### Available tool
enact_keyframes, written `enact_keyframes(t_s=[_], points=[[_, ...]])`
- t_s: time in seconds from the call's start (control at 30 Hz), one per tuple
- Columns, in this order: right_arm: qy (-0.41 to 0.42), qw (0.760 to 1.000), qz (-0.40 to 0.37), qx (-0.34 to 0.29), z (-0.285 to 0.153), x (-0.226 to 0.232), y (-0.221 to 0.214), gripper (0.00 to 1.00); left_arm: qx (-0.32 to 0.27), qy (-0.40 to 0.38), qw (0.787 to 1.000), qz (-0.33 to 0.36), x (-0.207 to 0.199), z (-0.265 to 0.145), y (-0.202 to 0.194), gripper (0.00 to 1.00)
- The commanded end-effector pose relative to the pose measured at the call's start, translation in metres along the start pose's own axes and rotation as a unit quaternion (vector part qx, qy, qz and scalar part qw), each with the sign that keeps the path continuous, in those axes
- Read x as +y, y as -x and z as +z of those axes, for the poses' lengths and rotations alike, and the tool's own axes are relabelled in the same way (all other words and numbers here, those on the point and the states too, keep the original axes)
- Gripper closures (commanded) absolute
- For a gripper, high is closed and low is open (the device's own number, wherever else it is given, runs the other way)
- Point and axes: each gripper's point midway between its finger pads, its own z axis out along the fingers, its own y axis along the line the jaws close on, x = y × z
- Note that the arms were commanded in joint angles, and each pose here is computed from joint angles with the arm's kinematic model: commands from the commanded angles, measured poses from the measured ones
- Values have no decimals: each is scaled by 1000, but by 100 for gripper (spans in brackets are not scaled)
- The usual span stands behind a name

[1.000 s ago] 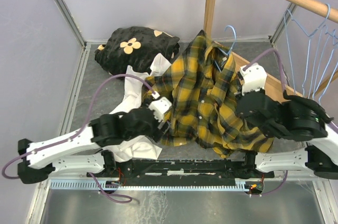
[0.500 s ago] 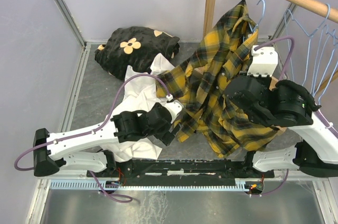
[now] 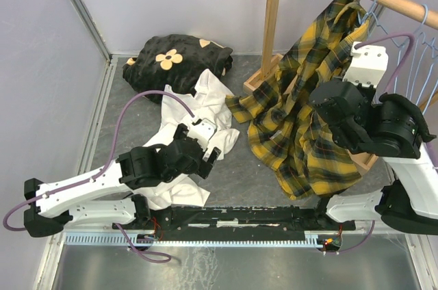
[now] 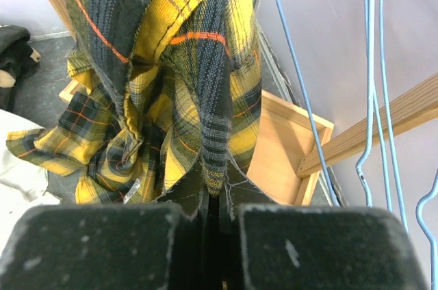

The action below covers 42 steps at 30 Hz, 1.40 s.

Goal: Place the shirt on the hanger
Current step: Place the hanger at the clothesline.

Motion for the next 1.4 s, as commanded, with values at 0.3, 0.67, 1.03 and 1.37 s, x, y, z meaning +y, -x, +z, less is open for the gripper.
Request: enact_keyframes(t_s=[0.3, 0.67, 1.03, 1.37], points=[[-69, 993, -96, -19, 8, -26, 7, 100, -31, 47, 998, -27, 13, -4, 22, 4], [-34, 998, -50, 17, 48, 38, -5, 100, -37, 22, 999, -30, 8, -10, 26, 4], [-75, 997, 26, 12, 100, 60, 16, 100, -59, -26, 997, -28, -2, -21, 37, 4], [-86, 994, 72, 15, 125, 52, 25, 100, -54, -41, 997, -40, -3, -25, 27, 4]])
